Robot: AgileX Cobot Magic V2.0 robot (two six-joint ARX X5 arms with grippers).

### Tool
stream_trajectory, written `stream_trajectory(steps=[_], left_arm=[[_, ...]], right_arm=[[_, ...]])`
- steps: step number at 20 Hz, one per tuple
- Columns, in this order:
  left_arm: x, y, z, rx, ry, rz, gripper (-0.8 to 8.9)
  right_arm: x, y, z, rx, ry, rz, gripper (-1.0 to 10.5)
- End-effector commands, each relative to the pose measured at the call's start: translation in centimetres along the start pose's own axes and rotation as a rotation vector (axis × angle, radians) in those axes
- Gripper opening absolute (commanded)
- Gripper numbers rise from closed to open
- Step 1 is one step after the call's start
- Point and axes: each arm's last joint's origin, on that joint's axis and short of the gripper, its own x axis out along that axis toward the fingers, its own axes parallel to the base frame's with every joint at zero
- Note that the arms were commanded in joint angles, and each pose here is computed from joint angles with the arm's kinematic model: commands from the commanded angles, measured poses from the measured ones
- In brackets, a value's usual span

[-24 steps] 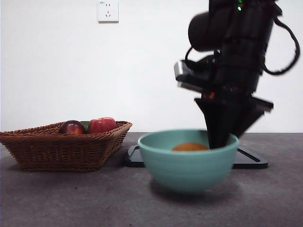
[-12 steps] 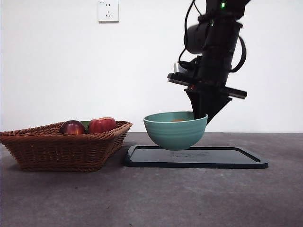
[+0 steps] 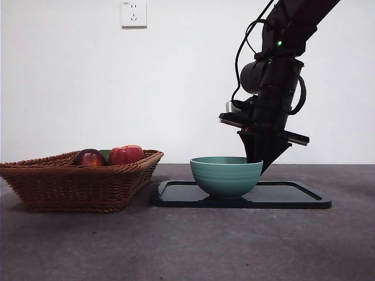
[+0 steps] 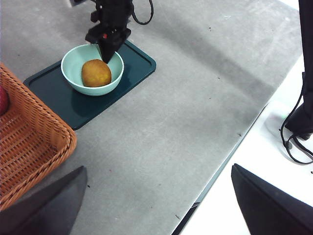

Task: Pick up the wifruite, put it on the bowl, pick up the plate, put it on desk

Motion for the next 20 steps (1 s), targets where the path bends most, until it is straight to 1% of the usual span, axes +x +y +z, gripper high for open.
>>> stream_trajectory(steps=[1,3,4,5,6,7,9,10,11,12,13,14,16,18,20], left_arm=[[-0.1,-0.2,0.3,0.002,-0.013,-0.008,4.68],[-0.1,-0.2,0.3,0.002,-0.012,-0.008,4.68],[-0.1,-0.2,0.3,0.002,-0.012,-0.008,4.68],[-0.1,-0.2,0.3,0.002,-0.012,-0.008,4.68],[-0.1,-0.2,0.3,0.002,-0.012,-0.008,4.68],[-0.1,-0.2,0.3,0.003,-0.012,-0.008,4.68],[-0.1,-0.2,0.3,0.003,-0.012,-0.008,4.68],[-0.1,-0.2,0.3,0.003,-0.013,-0.008,4.68],[-0.1,-0.2,0.3,0.003,-0.014,-0.008,4.68],[-0.1,-0.2,0.3,0.003,-0.013,-0.008,4.68],[-0.1,-0.2,0.3,0.003,-0.015,-0.009,4.68],[-0.1,-0.2,0.4,0.003,-0.023,-0.01,4.68],[-0.1,-0.3,0.9,0.006,-0.069,-0.017,4.68],[-0.2,-0.3,1.3,0.009,-0.109,-0.023,4.68],[-0.2,-0.3,1.5,0.018,-0.133,-0.025,4.68]], right_arm=[[1.0,0.0,0.6,-0.025,0.003,0.0,0.0],[0.9,-0.2,0.5,-0.018,0.008,-0.002,0.1],[0.8,-0.4,0.6,-0.012,0.007,-0.003,0.3],[0.6,-0.6,0.6,-0.007,0.001,-0.01,1.4],[0.0,-0.8,0.6,-0.004,-0.014,-0.039,2.4],[-0.9,-1.0,0.6,0.0,-0.035,-0.077,3.1],[-4.1,-1.1,0.2,0.013,-0.062,-0.152,4.6],[-5.9,-0.9,-0.3,0.013,-0.082,-0.175,5.0],[-8.4,-0.5,-1.0,0.011,-0.126,-0.186,5.0],[-10.8,0.1,-1.9,0.002,-0.173,-0.184,5.1],[-13.3,0.8,-3.1,-0.005,-0.218,-0.198,5.5],[-15.5,1.3,-4.6,-0.01,-0.256,-0.228,5.8],[-18.9,2.1,-8.2,-0.018,-0.315,-0.232,5.8],[-20.8,2.5,-12.3,-0.025,-0.358,-0.228,5.8],[-21.8,2.9,-15.8,-0.04,-0.388,-0.217,5.8]])
